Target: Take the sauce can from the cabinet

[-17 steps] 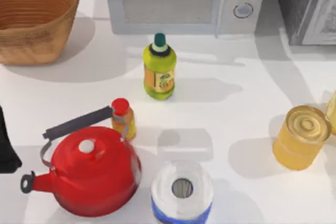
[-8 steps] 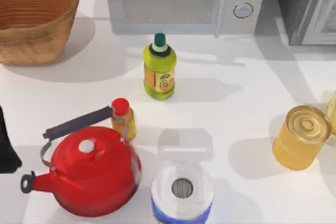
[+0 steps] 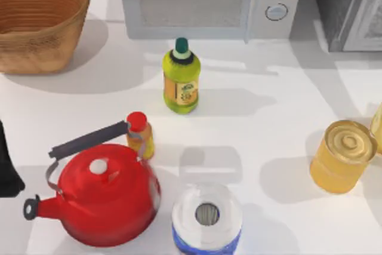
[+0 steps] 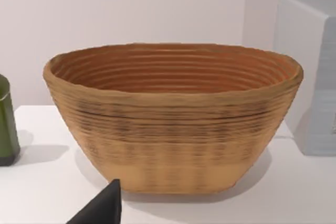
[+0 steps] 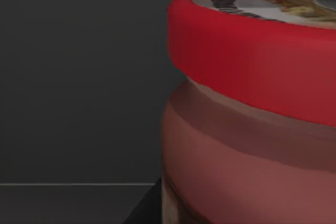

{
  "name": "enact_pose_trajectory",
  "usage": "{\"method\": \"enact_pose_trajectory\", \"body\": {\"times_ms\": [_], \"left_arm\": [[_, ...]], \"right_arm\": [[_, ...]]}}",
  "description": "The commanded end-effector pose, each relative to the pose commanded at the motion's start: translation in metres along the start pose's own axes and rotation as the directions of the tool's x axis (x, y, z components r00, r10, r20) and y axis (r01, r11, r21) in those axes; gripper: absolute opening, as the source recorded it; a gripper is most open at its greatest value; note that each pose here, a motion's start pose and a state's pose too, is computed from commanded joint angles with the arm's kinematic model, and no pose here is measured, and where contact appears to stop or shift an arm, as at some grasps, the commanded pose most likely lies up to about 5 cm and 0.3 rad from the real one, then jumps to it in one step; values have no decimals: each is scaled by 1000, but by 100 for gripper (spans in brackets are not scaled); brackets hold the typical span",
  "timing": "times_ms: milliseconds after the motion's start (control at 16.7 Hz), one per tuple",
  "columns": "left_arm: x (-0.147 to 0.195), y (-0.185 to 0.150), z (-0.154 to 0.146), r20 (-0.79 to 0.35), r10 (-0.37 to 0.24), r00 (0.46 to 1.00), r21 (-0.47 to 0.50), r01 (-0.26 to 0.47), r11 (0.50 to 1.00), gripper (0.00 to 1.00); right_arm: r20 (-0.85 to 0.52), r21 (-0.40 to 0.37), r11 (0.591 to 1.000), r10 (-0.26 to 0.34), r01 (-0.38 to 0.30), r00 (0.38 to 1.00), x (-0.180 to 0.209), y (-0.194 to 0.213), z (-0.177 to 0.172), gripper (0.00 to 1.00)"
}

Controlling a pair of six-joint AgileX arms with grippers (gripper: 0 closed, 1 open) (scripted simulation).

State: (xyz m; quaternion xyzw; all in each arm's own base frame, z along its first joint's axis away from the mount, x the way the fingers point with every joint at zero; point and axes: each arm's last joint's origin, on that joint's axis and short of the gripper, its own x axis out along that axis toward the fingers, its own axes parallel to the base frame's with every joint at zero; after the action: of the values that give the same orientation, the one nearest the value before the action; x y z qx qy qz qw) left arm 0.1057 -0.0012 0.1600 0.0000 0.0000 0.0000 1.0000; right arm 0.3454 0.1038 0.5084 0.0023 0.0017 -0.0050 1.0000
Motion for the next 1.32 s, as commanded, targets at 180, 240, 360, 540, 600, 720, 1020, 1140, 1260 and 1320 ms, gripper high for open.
{"method": "enact_pose_trajectory", "body": {"times_ms": [180,240,360,540,600,720,1020,1140,1260,1320], "left_arm": [[0,0,0,0,0,1000,0,0,1000,100],[0,0,0,0,0,1000,0,0,1000,100],[0,0,0,0,0,1000,0,0,1000,100],[0,0,0,0,0,1000,0,0,1000,100],[0,0,0,0,0,1000,0,0,1000,100],[0,0,0,0,0,1000,0,0,1000,100],[0,0,0,0,0,1000,0,0,1000,100],[0,0,0,0,0,1000,0,0,1000,100],[0,0,0,0,0,1000,0,0,1000,100],[0,0,0,0,0,1000,0,0,1000,100]], "right_arm": [[0,0,1000,0,0,1000,0,0,0,17],[0,0,1000,0,0,1000,0,0,0,10],[0,0,1000,0,0,1000,0,0,0,0],[0,0,1000,0,0,1000,0,0,0,0],[0,0,1000,0,0,1000,0,0,0,0],[0,0,1000,0,0,1000,0,0,0,0],[5,5,1000,1,-1,1000,-20,6,10,0],[5,6,1000,1,-1,1000,-55,13,25,0],[-2,2,1000,0,0,1000,-99,15,40,0],[-2,1,1000,2,-2,1000,-123,13,47,0]]}}
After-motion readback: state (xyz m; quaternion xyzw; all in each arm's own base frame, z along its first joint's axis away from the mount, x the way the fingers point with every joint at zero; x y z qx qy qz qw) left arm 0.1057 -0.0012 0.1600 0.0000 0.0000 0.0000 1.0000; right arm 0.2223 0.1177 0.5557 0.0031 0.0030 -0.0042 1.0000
